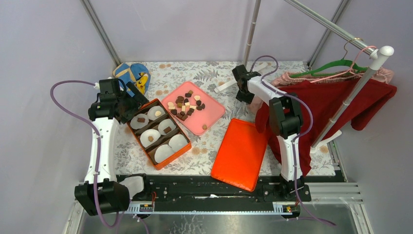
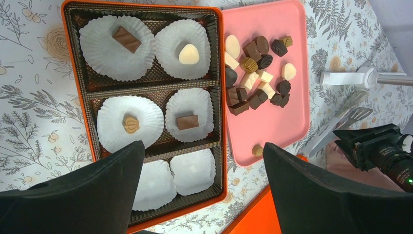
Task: Pack the chocolate
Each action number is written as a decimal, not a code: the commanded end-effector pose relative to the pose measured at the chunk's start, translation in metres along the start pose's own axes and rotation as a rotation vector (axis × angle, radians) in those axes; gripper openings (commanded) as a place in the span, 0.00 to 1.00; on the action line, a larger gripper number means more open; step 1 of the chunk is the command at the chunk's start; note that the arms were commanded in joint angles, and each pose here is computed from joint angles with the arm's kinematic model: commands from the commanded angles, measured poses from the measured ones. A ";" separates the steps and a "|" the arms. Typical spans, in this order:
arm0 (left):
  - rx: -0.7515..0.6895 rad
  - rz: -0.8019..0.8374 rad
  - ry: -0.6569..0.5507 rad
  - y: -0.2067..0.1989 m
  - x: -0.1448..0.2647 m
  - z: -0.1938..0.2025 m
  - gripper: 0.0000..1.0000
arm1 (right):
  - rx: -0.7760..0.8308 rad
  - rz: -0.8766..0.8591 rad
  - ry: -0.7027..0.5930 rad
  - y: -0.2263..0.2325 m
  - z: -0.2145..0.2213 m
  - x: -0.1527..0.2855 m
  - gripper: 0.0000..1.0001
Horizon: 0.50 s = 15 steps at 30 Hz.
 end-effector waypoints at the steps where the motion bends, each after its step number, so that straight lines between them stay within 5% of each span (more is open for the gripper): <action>1: -0.028 0.030 -0.049 -0.003 0.000 -0.005 0.99 | 0.013 -0.099 -0.106 0.002 -0.018 0.025 0.47; 8: -0.028 0.042 -0.055 -0.004 0.003 -0.005 0.99 | -0.017 -0.195 -0.155 -0.006 -0.015 0.041 0.66; 15: -0.028 0.067 -0.046 -0.006 0.004 -0.002 0.99 | -0.054 -0.299 -0.202 -0.004 -0.010 0.051 0.73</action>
Point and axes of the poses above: each gripper's point midway between its finger pads, its own x axis back along the fingers, its own y axis along the line the jaws close on, z = x × y, the point moved 7 cm from there along x, back along the fingers, and after that the axes turned 1 degree about -x, right-handed, at the moved point
